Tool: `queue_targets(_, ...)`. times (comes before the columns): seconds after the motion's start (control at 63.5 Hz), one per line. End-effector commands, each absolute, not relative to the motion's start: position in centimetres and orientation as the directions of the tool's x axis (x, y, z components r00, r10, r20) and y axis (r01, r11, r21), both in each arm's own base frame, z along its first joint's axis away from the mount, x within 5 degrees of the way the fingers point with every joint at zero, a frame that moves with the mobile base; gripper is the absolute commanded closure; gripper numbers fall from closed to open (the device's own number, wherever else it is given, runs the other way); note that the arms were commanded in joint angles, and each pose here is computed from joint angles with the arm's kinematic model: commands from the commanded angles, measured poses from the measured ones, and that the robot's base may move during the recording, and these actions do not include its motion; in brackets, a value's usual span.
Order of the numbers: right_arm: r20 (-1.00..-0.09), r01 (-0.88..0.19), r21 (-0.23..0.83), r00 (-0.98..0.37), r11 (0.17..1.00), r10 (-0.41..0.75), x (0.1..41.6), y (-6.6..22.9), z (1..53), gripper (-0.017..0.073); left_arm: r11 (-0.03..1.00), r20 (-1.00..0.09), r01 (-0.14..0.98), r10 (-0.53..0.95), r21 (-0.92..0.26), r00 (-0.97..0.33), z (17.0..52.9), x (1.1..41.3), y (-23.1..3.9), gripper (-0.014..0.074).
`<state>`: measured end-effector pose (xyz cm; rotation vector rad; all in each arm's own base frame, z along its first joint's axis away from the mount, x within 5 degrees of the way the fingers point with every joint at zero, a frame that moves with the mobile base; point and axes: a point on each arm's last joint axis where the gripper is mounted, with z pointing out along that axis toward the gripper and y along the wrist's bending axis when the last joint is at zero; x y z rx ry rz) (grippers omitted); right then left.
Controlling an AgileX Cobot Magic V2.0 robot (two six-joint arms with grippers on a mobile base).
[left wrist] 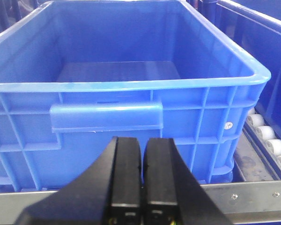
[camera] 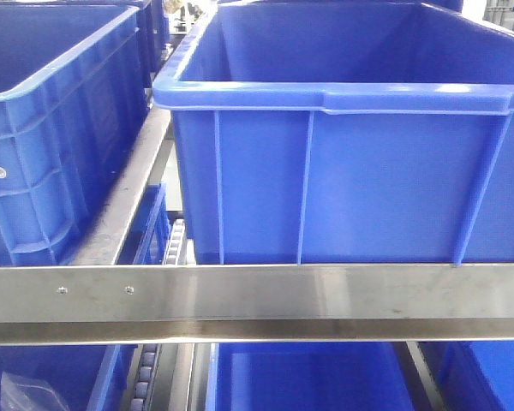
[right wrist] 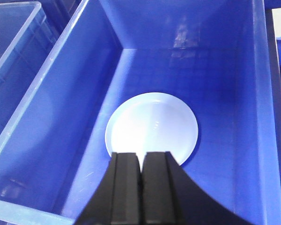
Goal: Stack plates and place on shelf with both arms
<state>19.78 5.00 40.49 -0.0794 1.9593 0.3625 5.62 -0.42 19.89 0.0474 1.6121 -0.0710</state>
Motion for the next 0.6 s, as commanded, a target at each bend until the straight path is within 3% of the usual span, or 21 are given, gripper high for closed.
queue_targets(0.0,-0.950,-0.230,0.194,-0.285,0.954,0.124,19.5,4.7,42.2,0.0505,0.996,-0.999,0.083,-0.028,-0.025,0.039,20.0,5.6,-0.5,0.0492)
queue_targets(0.236,-0.969,-0.205,0.173,-0.210,0.963,0.129,18.8,4.2,38.8,0.0505,0.996,-0.999,0.083,-0.028,-0.025,0.039,20.0,5.6,-0.5,0.0492)
queue_targets(0.583,-0.985,-0.177,0.147,-0.112,0.973,0.128,13.7,2.7,30.9,0.0505,0.996,-0.999,0.083,-0.028,-0.025,0.039,20.0,5.6,-0.5,0.0492)
